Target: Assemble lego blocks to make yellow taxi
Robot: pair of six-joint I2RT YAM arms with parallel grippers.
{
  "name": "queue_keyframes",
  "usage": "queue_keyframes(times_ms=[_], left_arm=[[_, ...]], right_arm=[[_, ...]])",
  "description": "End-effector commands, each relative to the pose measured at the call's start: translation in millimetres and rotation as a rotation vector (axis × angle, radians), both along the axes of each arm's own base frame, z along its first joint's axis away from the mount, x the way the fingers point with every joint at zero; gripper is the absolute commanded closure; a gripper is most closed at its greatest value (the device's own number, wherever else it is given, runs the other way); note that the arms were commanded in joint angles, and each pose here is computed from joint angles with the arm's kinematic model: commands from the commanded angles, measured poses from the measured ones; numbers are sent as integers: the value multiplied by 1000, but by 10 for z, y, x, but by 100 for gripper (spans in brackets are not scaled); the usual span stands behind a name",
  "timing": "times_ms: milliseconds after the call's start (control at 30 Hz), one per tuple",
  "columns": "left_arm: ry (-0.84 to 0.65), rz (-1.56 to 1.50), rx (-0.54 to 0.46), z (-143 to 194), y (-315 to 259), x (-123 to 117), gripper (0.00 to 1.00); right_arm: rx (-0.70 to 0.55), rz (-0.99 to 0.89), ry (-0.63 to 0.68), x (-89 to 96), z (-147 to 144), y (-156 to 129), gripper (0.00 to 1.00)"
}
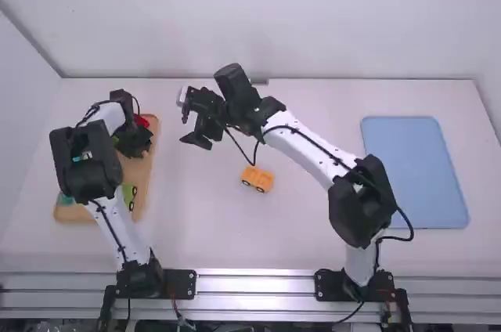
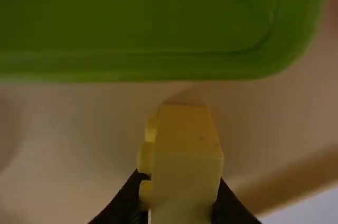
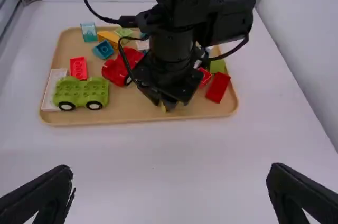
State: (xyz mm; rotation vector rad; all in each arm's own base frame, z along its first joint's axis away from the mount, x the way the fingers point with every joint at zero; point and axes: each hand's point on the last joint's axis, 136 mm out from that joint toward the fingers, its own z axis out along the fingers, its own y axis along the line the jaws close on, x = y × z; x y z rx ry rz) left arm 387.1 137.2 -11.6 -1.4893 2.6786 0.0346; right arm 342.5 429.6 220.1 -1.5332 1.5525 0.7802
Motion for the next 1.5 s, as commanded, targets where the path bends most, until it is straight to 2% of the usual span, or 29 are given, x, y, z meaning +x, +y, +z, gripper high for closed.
queue_keyframes(times_ms=[0, 133, 267, 400, 433, 500, 633, 733, 833, 967, 1100, 1200, 1233, 1267, 1467], left_arm=[[18, 12, 20, -25, 51, -70, 98], [6, 27, 65, 192, 170, -123, 98], [-101, -71, 82, 665, 147, -44, 98], [-308, -316, 70, 1106, -189, 198, 98], [-399, -414, 66, 1259, -388, 280, 98], [-487, -505, 74, 1407, -580, 329, 98], [-695, -764, 146, 1785, -1072, 274, 98], [-850, -994, 178, 1989, -1530, 173, 98], [-972, -1169, 232, 2099, -1871, 49, 98], [-1111, -1263, 303, 2138, -2163, -103, 96], [-1221, -1313, 258, 2081, -2408, -221, 92], [-1248, -1314, 219, 2045, -2494, -264, 91], [-1258, -1322, 218, 2029, -2534, -275, 91], [-1263, -1332, 222, 2023, -2574, -282, 90], [-1282, -1357, 245, 2060, -2740, -292, 87]], right_arm=[[14, -5, 1, 47, 58, 26, 2], [26, -58, 48, 138, 71, -29, 2], [59, -69, 115, 188, 110, -109, 2], [109, 2, 164, 131, 190, -167, 2], [126, 19, 179, 132, 216, -205, 2], [142, 15, 208, 167, 242, -262, 2], [187, -47, 344, 345, 298, -518, 2], [226, 5, 399, 314, 361, -646, 2], [252, 61, 422, 257, 341, -735, 2], [251, 41, 457, 273, 98, -852, 2], [315, 65, 492, 202, -29, -989, 3], [347, -40, 486, 303, -121, -1057, 1], [369, -132, 470, 364, -169, -1104, 2], [407, -192, 443, 340, -165, -1158, 2], [529, -204, 386, 155, -2, -1235, 2]])
